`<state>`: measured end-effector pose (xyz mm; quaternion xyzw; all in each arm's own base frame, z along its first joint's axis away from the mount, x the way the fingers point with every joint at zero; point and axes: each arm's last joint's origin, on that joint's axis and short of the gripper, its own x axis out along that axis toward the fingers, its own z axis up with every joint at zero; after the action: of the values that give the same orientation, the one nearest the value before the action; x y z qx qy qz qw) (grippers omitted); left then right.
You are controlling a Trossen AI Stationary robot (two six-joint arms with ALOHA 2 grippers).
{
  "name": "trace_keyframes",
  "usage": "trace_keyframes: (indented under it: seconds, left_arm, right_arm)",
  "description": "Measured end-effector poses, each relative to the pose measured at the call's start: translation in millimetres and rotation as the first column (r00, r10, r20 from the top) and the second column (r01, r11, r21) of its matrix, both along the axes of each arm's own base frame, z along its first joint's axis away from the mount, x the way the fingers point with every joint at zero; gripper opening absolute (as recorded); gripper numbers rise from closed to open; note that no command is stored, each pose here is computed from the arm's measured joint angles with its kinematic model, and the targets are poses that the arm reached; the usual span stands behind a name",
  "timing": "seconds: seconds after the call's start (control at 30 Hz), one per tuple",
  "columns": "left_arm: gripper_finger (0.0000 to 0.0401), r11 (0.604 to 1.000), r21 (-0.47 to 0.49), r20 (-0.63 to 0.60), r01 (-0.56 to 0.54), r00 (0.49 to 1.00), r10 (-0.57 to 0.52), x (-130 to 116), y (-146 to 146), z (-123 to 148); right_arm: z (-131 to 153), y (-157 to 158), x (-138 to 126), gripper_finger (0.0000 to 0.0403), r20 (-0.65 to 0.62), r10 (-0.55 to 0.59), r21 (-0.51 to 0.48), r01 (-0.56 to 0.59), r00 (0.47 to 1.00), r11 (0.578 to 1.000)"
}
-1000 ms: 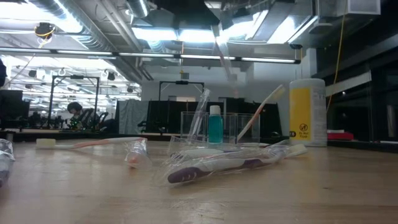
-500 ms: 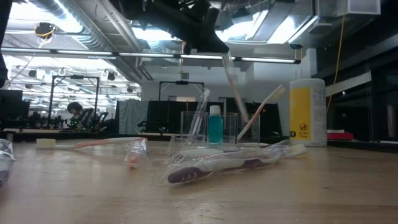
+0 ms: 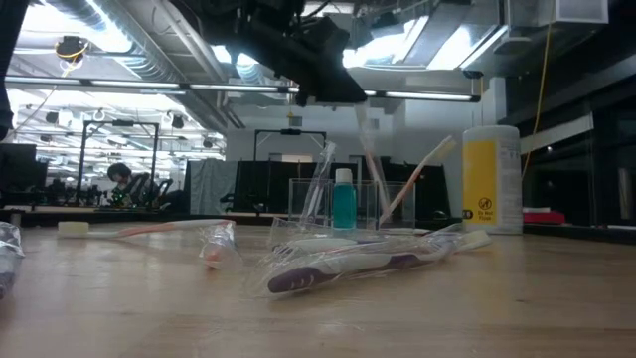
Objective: Pick & Place toothbrushing station
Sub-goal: Put the orange toothbrush into the right section of the transparent organizer, then put the purple toothbrush into the left section of the transparent organizer
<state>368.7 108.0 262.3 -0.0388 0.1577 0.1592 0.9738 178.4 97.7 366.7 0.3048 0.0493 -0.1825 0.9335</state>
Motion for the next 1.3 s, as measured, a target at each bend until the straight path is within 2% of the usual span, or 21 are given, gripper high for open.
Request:
trace_keyframes:
  seconds: [0.2, 0.27, 0.37, 0.5, 0.6, 0.73, 0.8, 0.87, 0.97, 1.03, 1.1, 1.23, 1.3]
  left_arm:
    - [0.0117, 0.998, -0.067, -0.014, 0.008, 1.0, -0.009, -1.2, 2.8, -4.1]
    - [0.0139, 0.998, -0.061, -0.029, -0.002, 1.0, 0.0, -1.7, 3.0, -5.3]
    - [0.0165, 0.999, 0.014, -0.027, -0.03, 0.999, 0.03, -4.1, -0.1, 2.4]
    - [0.0182, 0.984, 0.152, 0.046, -0.096, 0.995, 0.09, -12.5, -6.4, 29.3]
    - [0.0184, 0.973, 0.194, 0.105, -0.127, 0.989, 0.108, -25.1, -9.5, 52.2]
    - [0.0184, 0.956, 0.251, 0.159, -0.151, 0.981, 0.113, -50.7, -16.7, 85.5]
    - [0.0184, 0.955, 0.26, 0.177, -0.141, 0.979, 0.097, -63.1, -23.9, 98.8]
    - [0.0184, 0.964, 0.238, 0.186, -0.121, 0.98, 0.078, -75.9, -30.8, 109.1]
    - [0.0184, 0.981, 0.156, 0.233, -0.114, 0.97, 0.076, -94.7, -39.7, 123.6]
    - [0.0184, 0.989, 0.098, 0.252, -0.11, 0.964, 0.082, -104.8, -45.2, 129.8]
    - [0.0184, 0.994, 0.054, 0.28, -0.1, 0.957, 0.081, -109.4, -51.0, 134.0]
    - [0.0184, 0.993, 0.017, 0.281, -0.115, 0.954, 0.106, -111.4, -61.1, 134.7]
    - [0.0184, 0.986, -0.045, 0.29, -0.161, 0.942, 0.167, -111.4, -63.9, 133.6]
  right_arm:
    - [-1.6, -6.9, -9.1, 0.0191, -0.033, -0.031, -0.012, 0.03, 0.999, 0.999]
    - [-4.4, -10.0, -13.3, 0.0191, -0.061, -0.041, -0.009, 0.041, 0.997, 0.999]
    - [-13.1, -16.3, -21.5, 0.0191, -0.146, -0.055, -0.014, 0.054, 0.988, 0.998]
    - [-23.6, -29.1, -33.6, 0.0191, -0.276, -0.077, -0.024, 0.073, 0.958, 0.997]
    - [-31.2, -37.1, -44.1, 0.0191, -0.407, -0.044, -0.035, 0.032, 0.913, 0.999]
    - [-50.5, -42.9, -54.1, 0.0191, -0.628, 0.021, -0.081, -0.092, 0.778, 0.993]
    - [-65.8, -42.3, -54.2, 0.0191, -0.684, 0.066, -0.09, -0.174, 0.726, 0.981]
    - [-84.2, -41.5, -53.0, 0.0191, -0.702, 0.124, -0.061, -0.232, 0.701, 0.971]
    - [-108.9, -45.2, -51.1, 0.0191, -0.638, 0.165, 0.005, -0.21, 0.752, 0.978]
    - [-117.9, -53.7, -54.1, 0.0188, -0.553, 0.126, 0.056, -0.114, 0.824, 0.992]
    - [-130.2, -64.5, -62.6, 0.0181, -0.51, 0.063, 0.125, 0.001, 0.858, 0.992]
    - [-153.8, -81.3, -77.2, 0.0165, -0.457, -0.041, 0.299, 0.197, 0.889, 0.934]
    - [-159.5, -85.9, -79.2, 0.0157, -0.405, -0.095, 0.416, 0.276, 0.909, 0.866]
